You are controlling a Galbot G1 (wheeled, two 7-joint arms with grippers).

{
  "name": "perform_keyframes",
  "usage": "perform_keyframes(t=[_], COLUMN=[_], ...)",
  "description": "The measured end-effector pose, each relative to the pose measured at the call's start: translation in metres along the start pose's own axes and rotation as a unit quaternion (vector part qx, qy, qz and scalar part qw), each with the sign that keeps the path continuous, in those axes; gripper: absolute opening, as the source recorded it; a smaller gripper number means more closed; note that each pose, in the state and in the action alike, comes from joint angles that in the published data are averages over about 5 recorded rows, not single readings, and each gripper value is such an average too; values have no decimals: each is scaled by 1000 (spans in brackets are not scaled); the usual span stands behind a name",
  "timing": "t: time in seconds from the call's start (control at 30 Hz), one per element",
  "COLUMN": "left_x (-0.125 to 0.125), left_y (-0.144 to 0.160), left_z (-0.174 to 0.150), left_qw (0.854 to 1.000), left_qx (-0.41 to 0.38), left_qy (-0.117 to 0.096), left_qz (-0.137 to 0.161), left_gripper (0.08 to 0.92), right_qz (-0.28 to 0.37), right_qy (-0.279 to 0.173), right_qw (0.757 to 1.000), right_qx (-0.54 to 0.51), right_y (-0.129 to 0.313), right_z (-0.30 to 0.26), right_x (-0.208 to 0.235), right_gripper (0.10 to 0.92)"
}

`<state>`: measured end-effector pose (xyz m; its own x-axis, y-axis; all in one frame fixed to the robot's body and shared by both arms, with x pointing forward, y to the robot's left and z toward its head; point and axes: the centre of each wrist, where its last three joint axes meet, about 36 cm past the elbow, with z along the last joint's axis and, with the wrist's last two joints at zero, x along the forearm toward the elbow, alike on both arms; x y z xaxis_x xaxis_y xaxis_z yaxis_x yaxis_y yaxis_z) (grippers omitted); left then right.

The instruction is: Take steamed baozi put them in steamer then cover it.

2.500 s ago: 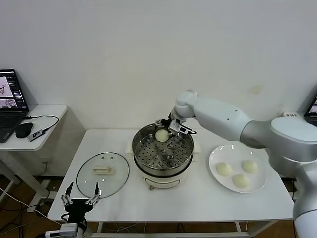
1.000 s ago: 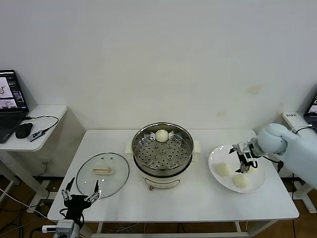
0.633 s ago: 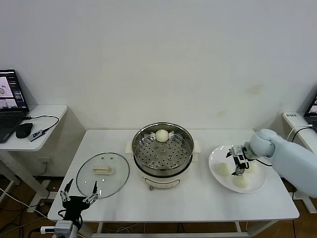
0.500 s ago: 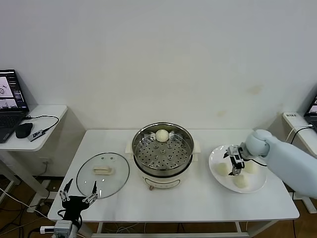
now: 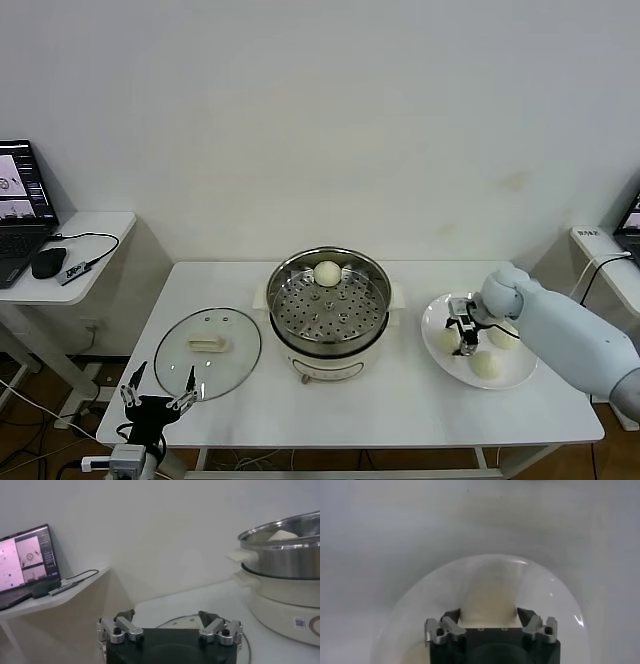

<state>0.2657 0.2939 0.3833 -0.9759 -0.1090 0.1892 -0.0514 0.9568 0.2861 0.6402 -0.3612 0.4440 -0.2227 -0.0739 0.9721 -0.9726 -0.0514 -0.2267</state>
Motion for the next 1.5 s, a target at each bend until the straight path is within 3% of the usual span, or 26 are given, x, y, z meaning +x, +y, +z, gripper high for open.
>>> perform_keyframes(t=[0.33,0.77,1.13,1.5], left_x=[1,-2,-3,-4], left_y=[2,-4,-7,1], left_z=[-3,-8,-11,-9], left_qw=[1000,1000,1000,1000], left_qx=[1,8,11,6], left_qy=[-3,-13,-18,-16], left_qz=[-3,3,6,-4], left_gripper=[823,823,823,823], right_qz=[-4,48,79,62], right_qy=[0,-20,-79,-128], right_qw=[1000,999,993,989], right_qx=[0,3,27,36], right_y=[-10,-38,-66,-84], right_z=[1,-13,-97,-212], right_x=[27,137,206,191], right_gripper=[616,619,626,628])
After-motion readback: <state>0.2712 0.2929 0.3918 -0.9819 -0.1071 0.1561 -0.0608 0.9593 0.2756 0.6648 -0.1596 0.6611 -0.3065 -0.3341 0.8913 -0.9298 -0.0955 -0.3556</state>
